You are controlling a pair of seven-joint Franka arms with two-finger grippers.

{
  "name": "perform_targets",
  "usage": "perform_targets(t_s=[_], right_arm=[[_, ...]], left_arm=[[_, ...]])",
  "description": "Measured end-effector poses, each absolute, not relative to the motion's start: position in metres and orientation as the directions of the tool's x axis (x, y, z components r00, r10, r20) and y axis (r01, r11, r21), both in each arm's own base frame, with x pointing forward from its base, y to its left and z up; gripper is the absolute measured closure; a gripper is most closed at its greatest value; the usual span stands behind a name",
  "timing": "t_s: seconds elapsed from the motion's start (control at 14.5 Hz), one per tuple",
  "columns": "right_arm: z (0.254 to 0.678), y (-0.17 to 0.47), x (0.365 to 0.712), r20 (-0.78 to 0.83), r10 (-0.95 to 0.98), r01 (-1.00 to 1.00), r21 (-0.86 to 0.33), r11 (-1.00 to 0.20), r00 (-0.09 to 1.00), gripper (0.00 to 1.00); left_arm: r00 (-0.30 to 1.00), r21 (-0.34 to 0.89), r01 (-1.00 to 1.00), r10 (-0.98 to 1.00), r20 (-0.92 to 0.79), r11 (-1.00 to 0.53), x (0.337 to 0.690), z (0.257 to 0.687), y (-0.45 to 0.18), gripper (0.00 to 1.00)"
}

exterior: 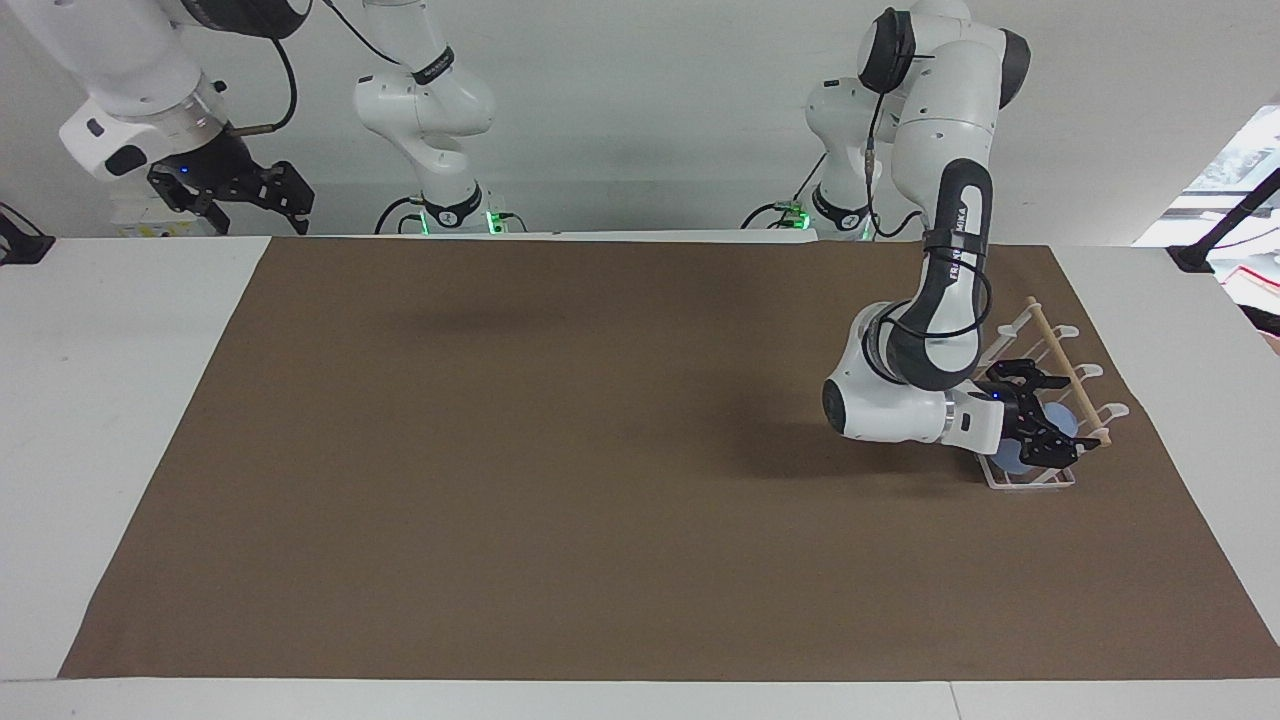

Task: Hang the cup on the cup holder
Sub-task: 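Open the left gripper and lift it away from the rack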

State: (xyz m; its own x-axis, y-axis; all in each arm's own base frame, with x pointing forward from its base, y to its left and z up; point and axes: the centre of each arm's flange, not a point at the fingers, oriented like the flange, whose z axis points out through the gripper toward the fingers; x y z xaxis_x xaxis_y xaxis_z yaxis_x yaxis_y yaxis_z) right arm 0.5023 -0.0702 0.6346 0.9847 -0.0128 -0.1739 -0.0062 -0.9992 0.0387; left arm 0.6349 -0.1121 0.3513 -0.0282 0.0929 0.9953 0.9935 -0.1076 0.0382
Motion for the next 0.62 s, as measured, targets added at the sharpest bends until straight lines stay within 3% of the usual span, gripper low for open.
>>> perform_targets(t_s=[0.41, 0.62], right_arm=[[0.635, -0.07, 0.502, -0.173, -0.013, -0.006, 0.039, -0.999, 0.985, 0.0], [0.635, -0.07, 0.502, -0.173, -0.013, -0.006, 0.039, -0.999, 0.985, 0.0]], left_arm=[[-0.062, 0.075, 0.995, 0.176, 0.982, -0.069, 0.627, 0.424, -0.128, 0.0], [-0.039, 0.056, 0.997, 0.274, 0.961, -0.053, 0.615, 0.489, -0.127, 0.0]])
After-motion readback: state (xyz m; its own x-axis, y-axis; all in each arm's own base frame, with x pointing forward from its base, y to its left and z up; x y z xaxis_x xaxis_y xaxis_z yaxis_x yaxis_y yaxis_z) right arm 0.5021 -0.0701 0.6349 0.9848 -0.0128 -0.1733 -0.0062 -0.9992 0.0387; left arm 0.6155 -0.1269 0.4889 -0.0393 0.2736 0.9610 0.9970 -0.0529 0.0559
